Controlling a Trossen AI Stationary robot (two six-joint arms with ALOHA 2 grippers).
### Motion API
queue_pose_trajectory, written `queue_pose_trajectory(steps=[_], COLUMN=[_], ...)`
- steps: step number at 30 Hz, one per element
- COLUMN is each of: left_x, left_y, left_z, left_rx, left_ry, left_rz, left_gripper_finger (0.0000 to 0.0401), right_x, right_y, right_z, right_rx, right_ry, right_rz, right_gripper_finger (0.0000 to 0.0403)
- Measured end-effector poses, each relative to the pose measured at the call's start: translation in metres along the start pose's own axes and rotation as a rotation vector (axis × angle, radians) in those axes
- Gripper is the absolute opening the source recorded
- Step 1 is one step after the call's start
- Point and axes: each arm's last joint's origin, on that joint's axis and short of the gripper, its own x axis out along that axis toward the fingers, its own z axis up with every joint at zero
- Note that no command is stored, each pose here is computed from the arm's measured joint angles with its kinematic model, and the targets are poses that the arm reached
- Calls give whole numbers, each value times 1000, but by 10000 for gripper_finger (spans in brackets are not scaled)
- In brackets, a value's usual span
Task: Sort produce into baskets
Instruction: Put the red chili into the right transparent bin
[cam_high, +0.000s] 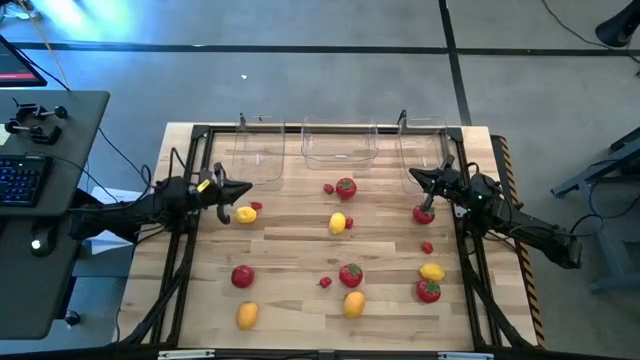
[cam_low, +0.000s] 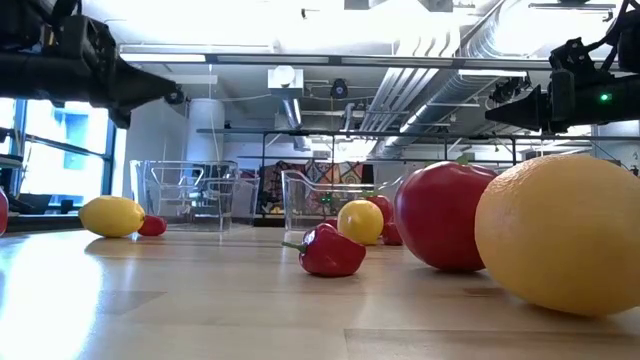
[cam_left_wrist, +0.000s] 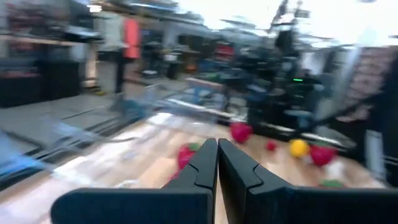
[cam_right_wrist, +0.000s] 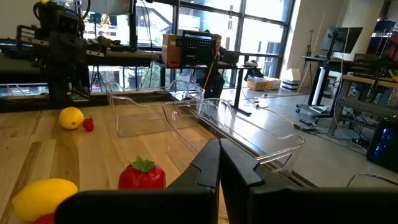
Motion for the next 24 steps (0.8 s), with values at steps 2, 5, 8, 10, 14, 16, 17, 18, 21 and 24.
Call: queue_pose_trajectory(steps=[2,5,8,10,14,16,17,18,21,24], left_x=[0,3,7,11,20,24,27,30,39,50], left_y=[-3,-3,-3,-3,-3,-3,-3,-3,-4,-6], left_z=[1,-1,-5,-8,-12,-13,-12,-12,-9,-1], left_rx=[12,32,74,102,127,140,146,155,176,194], left_ry=[-1,29,67,96,132,170,189,207,240,253], left_rz=[-88,-114,-109,-107,-103,-99,-95,-91,-78,-79], left_gripper_finger=[0,0,0,0,0,0,0,0,0,0], right_x=[0,0,0,0,0,0,0,0,0,0], right_y=[0,0,0,0,0,0,0,0,0,0], right_z=[0,0,0,0,0,0,0,0,0,0], right_rx=[0,0,0,0,0,0,0,0,0,0], right_ry=[0,0,0,0,0,0,0,0,0,0], right_rz=[0,0,0,0,0,0,0,0,0,0], right_gripper_finger=[0,0,0,0,0,0,0,0,0,0])
